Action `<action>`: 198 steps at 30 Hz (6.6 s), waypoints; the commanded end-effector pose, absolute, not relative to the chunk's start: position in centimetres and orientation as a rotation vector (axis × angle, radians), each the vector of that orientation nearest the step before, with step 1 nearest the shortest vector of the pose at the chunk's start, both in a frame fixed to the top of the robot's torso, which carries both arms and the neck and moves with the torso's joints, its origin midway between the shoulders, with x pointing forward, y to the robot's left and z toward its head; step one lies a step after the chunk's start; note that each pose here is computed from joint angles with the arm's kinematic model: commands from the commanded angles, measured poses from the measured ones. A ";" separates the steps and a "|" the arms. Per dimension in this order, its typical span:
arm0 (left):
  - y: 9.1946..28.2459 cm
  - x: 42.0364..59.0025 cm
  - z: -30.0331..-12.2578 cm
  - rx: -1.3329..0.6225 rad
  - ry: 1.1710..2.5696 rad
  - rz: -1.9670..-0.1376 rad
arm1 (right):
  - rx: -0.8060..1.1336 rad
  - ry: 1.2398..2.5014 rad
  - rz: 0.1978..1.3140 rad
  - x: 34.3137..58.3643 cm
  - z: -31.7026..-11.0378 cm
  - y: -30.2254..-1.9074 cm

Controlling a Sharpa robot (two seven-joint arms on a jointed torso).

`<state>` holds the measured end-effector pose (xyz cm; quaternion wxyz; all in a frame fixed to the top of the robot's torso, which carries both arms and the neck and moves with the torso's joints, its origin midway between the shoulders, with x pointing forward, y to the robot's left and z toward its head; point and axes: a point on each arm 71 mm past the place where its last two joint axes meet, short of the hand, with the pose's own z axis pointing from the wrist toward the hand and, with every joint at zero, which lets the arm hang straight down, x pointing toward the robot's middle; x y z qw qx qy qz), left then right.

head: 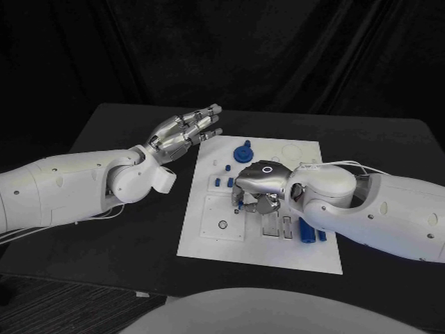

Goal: Assemble the parts on the task board

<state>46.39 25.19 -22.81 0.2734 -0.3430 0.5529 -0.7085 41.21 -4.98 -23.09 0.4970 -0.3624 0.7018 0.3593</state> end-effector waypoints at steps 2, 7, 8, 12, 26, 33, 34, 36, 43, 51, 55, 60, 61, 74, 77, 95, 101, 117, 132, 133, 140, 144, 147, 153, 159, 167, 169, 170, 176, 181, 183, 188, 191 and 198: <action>25.0 46.3 -22.8 -0.921 1.475 -1.933 | -0.876 1.694 0.856 41.2 -23.3 -4.9; 25.0 46.3 -22.9 -0.926 1.486 -1.931 | -0.875 1.683 0.869 41.1 -23.3 -4.8; 25.0 46.2 -22.9 -0.926 1.488 -1.931 | -0.875 1.681 0.872 41.1 -23.3 -4.7; 24.9 46.2 -23.0 -0.929 1.494 -1.930 | -0.875 1.673 0.881 41.0 -23.3 -4.6; 24.9 46.1 -23.3 -0.938 1.510 -1.927 | -0.877 1.672 0.893 40.8 -23.6 -4.4; 24.9 46.1 -23.4 -0.940 1.514 -1.926 | -0.876 1.676 0.894 40.8 -23.8 -4.3; 24.8 46.1 -23.4 -0.941 1.515 -1.927 | -0.877 1.678 0.894 40.8 -23.9 -4.3; 24.8 46.1 -23.4 -0.941 1.516 -1.927 | -0.878 1.683 0.892 40.8 -24.0 -4.3; 24.8 46.1 -23.5 -0.943 1.520 -1.928 | -0.878 1.700 0.883 40.9 -24.3 -4.4; 24.7 46.0 -23.6 -0.945 1.524 -1.930 | -0.879 1.708 0.880 40.9 -24.5 -4.4; 24.7 46.0 -23.6 -0.945 1.526 -1.931 | -0.881 1.716 0.877 40.8 -24.7 -4.5; 24.7 46.0 -23.6 -0.947 1.529 -1.930 | -0.888 1.721 0.876 40.7 -24.9 -4.5; 24.7 46.0 -23.6 -0.947 1.530 -1.930 | -0.889 1.722 0.876 40.7 -24.9 -4.5; 24.7 46.0 -23.7 -0.950 1.537 -1.926 | -0.895 1.762 0.849 40.6 -25.3 -5.0; 24.7 46.0 -23.7 -0.951 1.537 -1.926 | -0.883 1.752 0.849 40.6 -25.2 -5.3; 25.3 45.9 -23.7 -0.955 1.530 -1.910 | -0.752 1.579 0.733 43.6 -17.6 -11.8; 25.3 46.0 -23.7 -0.954 1.528 -1.909 | -0.702 1.635 0.610 45.3 -17.2 -15.1; 25.2 46.1 -23.8 -0.954 1.527 -1.909 | -0.638 1.765 0.568 45.5 -20.3 -17.5; 25.0 46.0 -23.9 -0.955 1.529 -1.913 | -0.653 1.790 0.607 45.2 -22.0 -16.8; 25.0 46.0 -23.9 -0.955 1.530 -1.914 | -0.654 1.790 0.609 45.2 -22.1 -16.7; 25.0 46.0 -24.0 -0.956 1.532 -1.915 | -0.655 1.789 0.624 45.1 -22.7 -16.4; 25.0 46.0 -24.0 -0.956 1.533 -1.916 | -0.654 1.774 0.637 45.1 -22.7 -16.3; 25.0 46.0 -24.0 -0.957 1.535 -1.916 | -0.651 1.755 0.649 45.0 -22.6 -16.2; 24.9 46.0 -24.1 -0.958 1.539 -1.917 | -0.649 1.737 0.661 45.0 -22.5 -16.1; 24.9 46.0 -24.2 -0.961 1.542 -1.916 | -0.643 1.716 0.671 45.0 -22.4 -16.0; 24.9 45.8 -24.4 -0.967 1.547 -1.913 | -0.628 1.686 0.676 45.0 -22.2 -15.9; 25.0 45.8 -24.4 -0.969 1.548 -1.913 | -0.624 1.680 0.677 45.0 -22.1 -15.9; 25.0 45.8 -24.5 -0.970 1.549 -1.912 | -0.622 1.676 0.678 45.0 -22.0 -15.9; 25.1 45.7 -24.6 -0.974 1.550 -1.906 | -0.614 1.647 0.694 44.5 -21.3 -15.9; 25.2 45.7 -24.6 -0.977 1.549 -1.902 | -0.609 1.596 0.725 43.7 -19.6 -15.4; 25.3 45.7 -24.6 -0.977 1.550 -1.900 | -0.592 1.585 0.756 43.2 -18.9 -15.1; 25.3 45.7 -24.7 -0.978 1.549 -1.899 | -0.571 1.569 0.849 41.6 -17.7 -13.4; 25.2 45.7 -24.7 -0.977 1.549 -1.899 | -0.584 1.568 0.890 40.9 -17.4 -12.2; 25.2 45.7 -24.8 -0.979 1.551 -1.900 | -0.639 1.609 0.946 40.1 -18.0 -9.3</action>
